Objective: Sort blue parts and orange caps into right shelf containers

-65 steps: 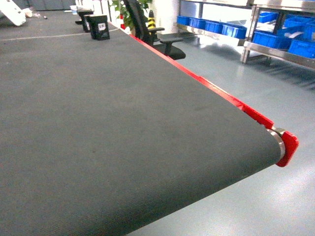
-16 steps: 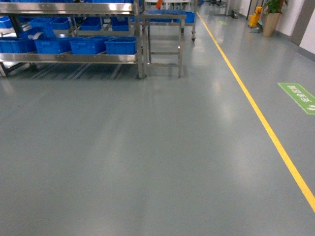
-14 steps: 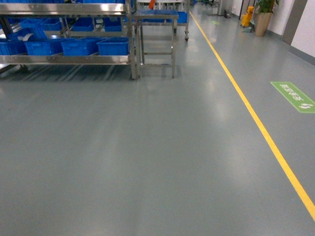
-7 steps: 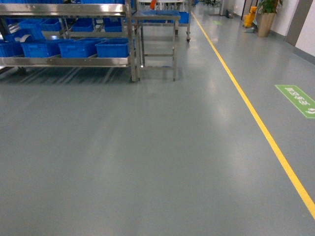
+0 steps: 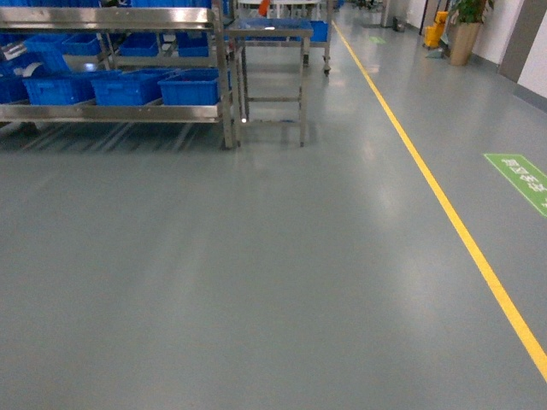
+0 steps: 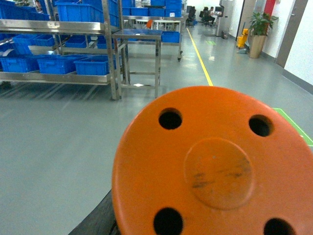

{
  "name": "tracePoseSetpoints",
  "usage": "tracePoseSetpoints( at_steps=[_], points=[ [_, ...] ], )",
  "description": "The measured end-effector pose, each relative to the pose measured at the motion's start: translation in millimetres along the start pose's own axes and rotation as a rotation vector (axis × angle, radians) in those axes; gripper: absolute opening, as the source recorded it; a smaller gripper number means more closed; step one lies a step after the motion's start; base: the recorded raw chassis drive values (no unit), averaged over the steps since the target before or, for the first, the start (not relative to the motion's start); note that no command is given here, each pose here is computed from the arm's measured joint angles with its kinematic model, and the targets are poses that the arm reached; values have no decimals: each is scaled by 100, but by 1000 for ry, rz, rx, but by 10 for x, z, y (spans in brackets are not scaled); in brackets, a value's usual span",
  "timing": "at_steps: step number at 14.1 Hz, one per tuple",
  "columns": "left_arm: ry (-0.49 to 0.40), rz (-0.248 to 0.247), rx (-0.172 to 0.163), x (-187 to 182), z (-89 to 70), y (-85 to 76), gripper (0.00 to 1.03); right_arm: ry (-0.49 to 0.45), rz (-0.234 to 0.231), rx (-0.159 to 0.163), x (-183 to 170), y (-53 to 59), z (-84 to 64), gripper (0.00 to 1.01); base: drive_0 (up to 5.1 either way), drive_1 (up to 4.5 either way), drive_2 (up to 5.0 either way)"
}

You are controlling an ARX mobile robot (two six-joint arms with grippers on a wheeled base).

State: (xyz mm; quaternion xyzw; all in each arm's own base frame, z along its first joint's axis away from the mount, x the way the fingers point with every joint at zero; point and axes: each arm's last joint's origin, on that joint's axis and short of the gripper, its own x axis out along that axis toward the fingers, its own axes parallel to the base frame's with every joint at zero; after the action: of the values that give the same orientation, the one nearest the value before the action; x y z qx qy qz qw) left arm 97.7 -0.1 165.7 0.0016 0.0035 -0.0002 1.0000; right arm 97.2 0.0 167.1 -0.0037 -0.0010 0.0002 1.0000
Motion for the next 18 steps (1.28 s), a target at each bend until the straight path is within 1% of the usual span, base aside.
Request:
tracePoseSetpoints(
  at_steps=[18],
  points=[
    [-4,0,0,0,4,0,43,-2,0,0,0,0,1,45,3,437,-430]
  ],
)
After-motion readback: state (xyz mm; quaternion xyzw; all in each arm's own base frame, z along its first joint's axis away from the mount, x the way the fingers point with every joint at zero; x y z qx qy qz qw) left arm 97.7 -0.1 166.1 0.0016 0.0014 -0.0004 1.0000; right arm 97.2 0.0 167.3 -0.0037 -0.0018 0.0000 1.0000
